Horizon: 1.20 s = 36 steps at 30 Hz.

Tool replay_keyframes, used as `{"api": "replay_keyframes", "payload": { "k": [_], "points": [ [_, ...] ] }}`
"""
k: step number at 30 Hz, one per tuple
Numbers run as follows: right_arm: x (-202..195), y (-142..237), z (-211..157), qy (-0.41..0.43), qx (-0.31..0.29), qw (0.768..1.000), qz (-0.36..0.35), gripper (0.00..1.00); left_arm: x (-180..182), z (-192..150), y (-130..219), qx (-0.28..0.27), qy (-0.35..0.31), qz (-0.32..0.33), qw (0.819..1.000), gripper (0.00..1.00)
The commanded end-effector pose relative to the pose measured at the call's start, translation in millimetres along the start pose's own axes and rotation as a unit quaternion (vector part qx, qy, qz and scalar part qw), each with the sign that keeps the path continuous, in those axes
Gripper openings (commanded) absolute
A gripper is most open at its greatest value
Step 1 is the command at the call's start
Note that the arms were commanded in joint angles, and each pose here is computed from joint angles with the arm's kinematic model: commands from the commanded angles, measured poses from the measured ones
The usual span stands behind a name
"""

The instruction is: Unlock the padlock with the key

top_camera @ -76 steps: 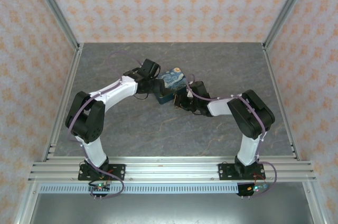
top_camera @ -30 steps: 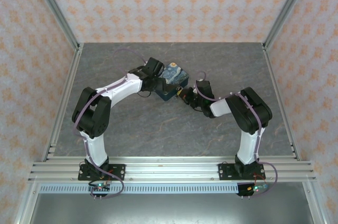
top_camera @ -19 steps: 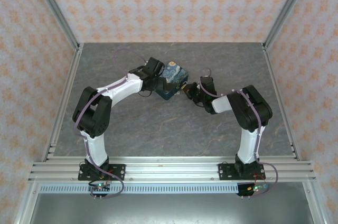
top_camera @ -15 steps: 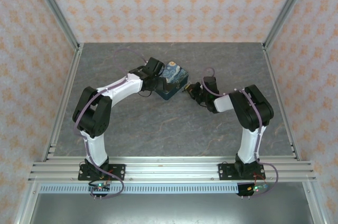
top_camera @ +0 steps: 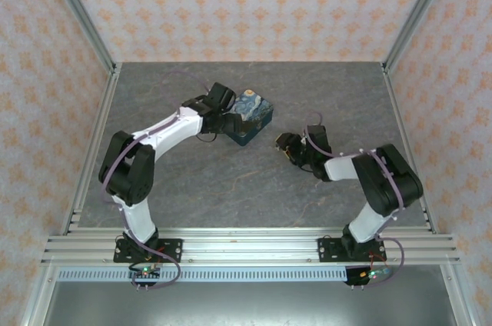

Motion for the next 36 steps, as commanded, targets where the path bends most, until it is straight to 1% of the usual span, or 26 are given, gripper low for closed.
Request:
{"api": "replay_keyframes", "payload": {
  "k": [1,2,3,5,7,10,11,12,13,15,17,18,19,21,24,27,29,31,34,36],
  "points": [
    [-6.3,24.0,-9.1,0.016,0.017,0.999,-0.034,0.75,1.3,8.4,54.7,-0.042,0.012,-0.023,0.999,0.86],
    [-4.9,34.1,-8.7,0.019,0.014,0.999,-0.040,0.84,2.4,10.4,67.4,-0.058,0.014,-0.027,0.998,0.86],
    [-2.6,45.3,-6.7,0.025,0.007,0.999,-0.044,0.90,4.4,12.0,80.1,-0.074,0.015,-0.031,0.997,0.87],
    [3.6,67.8,-0.3,0.043,-0.013,0.997,-0.059,0.99,10.3,15.3,103.0,-0.113,0.022,-0.028,0.993,0.87],
    [13.6,93.3,12.0,0.070,-0.043,0.993,-0.082,0.99,19.3,17.1,123.7,-0.163,0.029,-0.021,0.986,0.88],
    [26.7,131.9,37.3,0.124,-0.110,0.973,-0.163,0.99,36.6,19.6,148.5,-0.245,0.035,0.021,0.969,0.90],
    [30.1,143.8,46.9,0.141,-0.141,0.960,-0.196,0.99,43.6,19.5,153.4,-0.275,0.037,0.041,0.960,0.92],
    [31.5,154.3,55.9,0.153,-0.178,0.943,-0.235,0.99,50.1,19.3,157.4,-0.308,0.037,0.059,0.949,0.97],
    [31.1,161.1,62.9,0.164,-0.209,0.926,-0.269,0.99,57.0,18.4,157.4,-0.336,0.037,0.079,0.938,1.00],
    [29.1,169.4,78.3,0.210,-0.264,0.881,-0.332,0.99,71.8,14.8,152.3,-0.387,0.037,0.120,0.913,1.00],
    [23.0,166.1,86.7,0.259,-0.293,0.840,-0.377,0.99,85.9,11.1,139.8,-0.404,0.019,0.169,0.899,1.00],
    [18.2,163.4,90.1,0.275,-0.298,0.823,-0.398,0.99,94.5,10.3,132.3,-0.401,0.014,0.187,0.897,1.00],
    [12.7,159.4,92.6,0.285,-0.294,0.813,-0.415,0.99,102.2,8.9,124.6,-0.395,0.007,0.200,0.897,1.00],
    [-0.9,150.1,97.9,0.281,-0.291,0.804,-0.437,0.99,122.2,2.6,108.2,-0.399,0.013,0.209,0.893,1.00],
    [-18.1,136.0,95.3,0.284,-0.323,0.791,-0.434,0.99,154.4,-8.0,89.8,-0.411,0.038,0.196,0.890,1.00],
    [-36.5,116.1,91.9,0.304,-0.316,0.789,-0.430,0.99,179.3,-14.1,76.4,-0.418,0.072,0.193,0.885,1.00],
    [-42.3,106.9,92.7,0.314,-0.297,0.791,-0.433,0.99,188.2,-16.9,67.1,-0.422,0.078,0.184,0.884,1.00],
    [-51.0,101.4,89.6,0.318,-0.302,0.791,-0.427,0.99,192.7,-19.0,58.7,-0.430,0.069,0.181,0.882,1.00],
    [-67.2,94.6,80.2,0.321,-0.324,0.793,-0.403,0.99,197.5,-19.2,46.1,-0.431,0.058,0.152,0.888,1.00],
    [-74.4,84.4,76.0,0.339,-0.313,0.800,-0.382,0.99,197.4,-17.8,35.8,-0.428,0.039,0.138,0.892,1.00]
  ]
}}
Point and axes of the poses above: each hand's point on the last joint's axis, 136 mm out from that joint toward the fingers, its own y axis back along the fingers, its own x axis along the line the jaws close on, z = x × y, the point moved 10 cm from there along y, back along the fingers, and after that the axes turned 15 degrees about y, right-handed, at the moved point
